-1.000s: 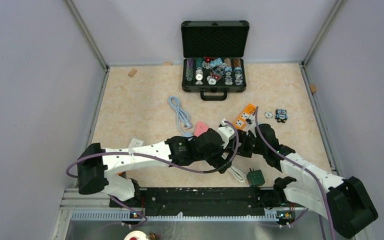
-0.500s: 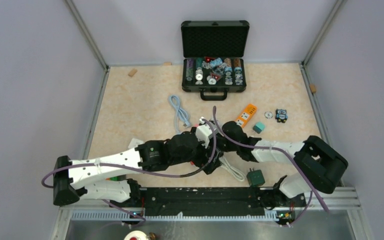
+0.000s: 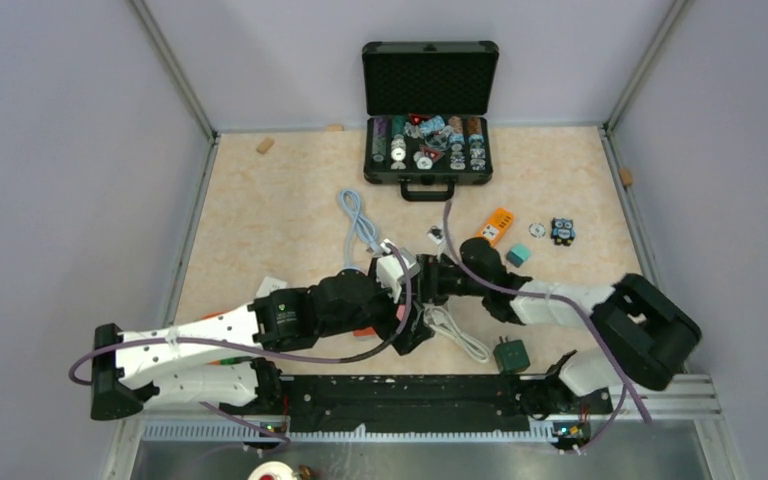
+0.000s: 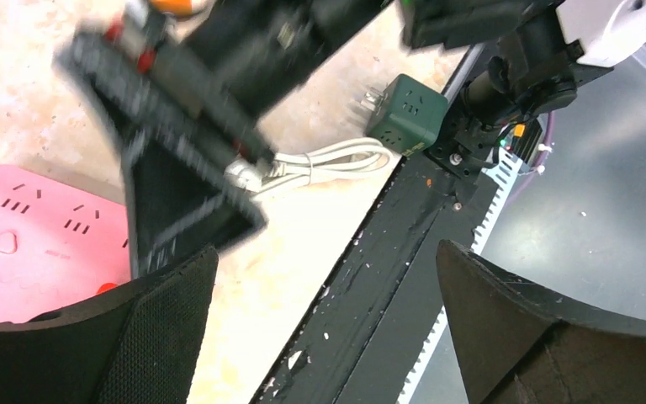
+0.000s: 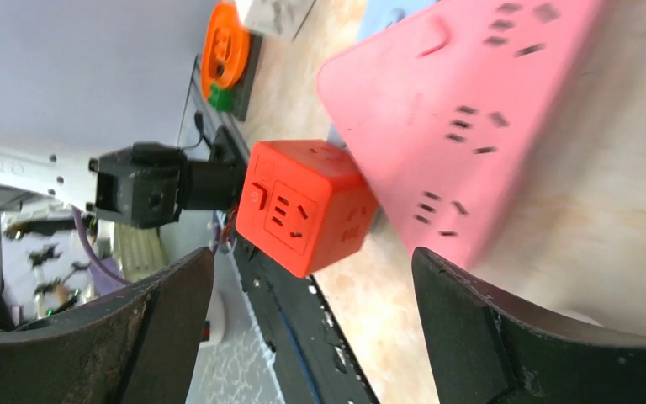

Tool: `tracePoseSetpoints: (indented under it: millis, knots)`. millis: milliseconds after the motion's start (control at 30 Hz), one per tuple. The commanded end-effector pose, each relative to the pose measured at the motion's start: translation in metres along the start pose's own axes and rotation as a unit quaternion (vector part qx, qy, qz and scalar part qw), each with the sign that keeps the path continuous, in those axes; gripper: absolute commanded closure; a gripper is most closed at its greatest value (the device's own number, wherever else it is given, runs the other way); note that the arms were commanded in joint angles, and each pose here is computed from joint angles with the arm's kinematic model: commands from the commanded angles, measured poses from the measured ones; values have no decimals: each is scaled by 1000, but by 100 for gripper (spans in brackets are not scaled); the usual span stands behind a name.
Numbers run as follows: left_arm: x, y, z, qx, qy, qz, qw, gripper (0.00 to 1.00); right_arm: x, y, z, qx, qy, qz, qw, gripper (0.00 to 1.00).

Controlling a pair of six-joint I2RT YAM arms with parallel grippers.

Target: Insert the plug

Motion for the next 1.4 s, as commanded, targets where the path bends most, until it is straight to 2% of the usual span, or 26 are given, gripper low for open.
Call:
tracePoseSetpoints:
  millis: [0, 200, 367, 533, 667, 800, 1167, 1367]
  knots:
    - [3, 2, 2, -8, 11, 6, 1000, 1, -6, -45, -34, -47, -37, 48, 997, 13]
    - [4, 28, 15, 16, 10, 8, 1000, 1, -31, -104, -53, -73, -36, 145, 986, 10]
    - [-5, 64, 29, 63, 5, 25, 998, 1, -57, -143, -45, -86, 6, 226, 970, 9]
    - [-20, 107, 44, 104, 30, 35, 993, 6, -76, -171, -38, -140, 72, 264, 952, 9]
    - [-39, 137, 60, 126, 71, 45, 988, 8, -76, -182, -37, -173, 101, 261, 944, 9]
    - [-56, 162, 72, 128, 112, 64, 983, 8, -77, -188, -35, -175, 109, 275, 939, 8]
    - [-63, 213, 81, 109, 171, 58, 977, 10, -78, -211, -40, -180, 94, 348, 915, 8]
    - [-56, 232, 94, 120, 189, 32, 974, 20, -76, -214, -42, -172, 87, 354, 915, 8]
Point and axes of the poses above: each gripper's point midway between its finger pads, its own y axis out along the fingers, its own x axis along the line the jaws close on, z = x × y, the point moved 3 cm from there along -y, back along the fingers, and after that the axes turned 15 degrees about -y, right-handed, at the moved point
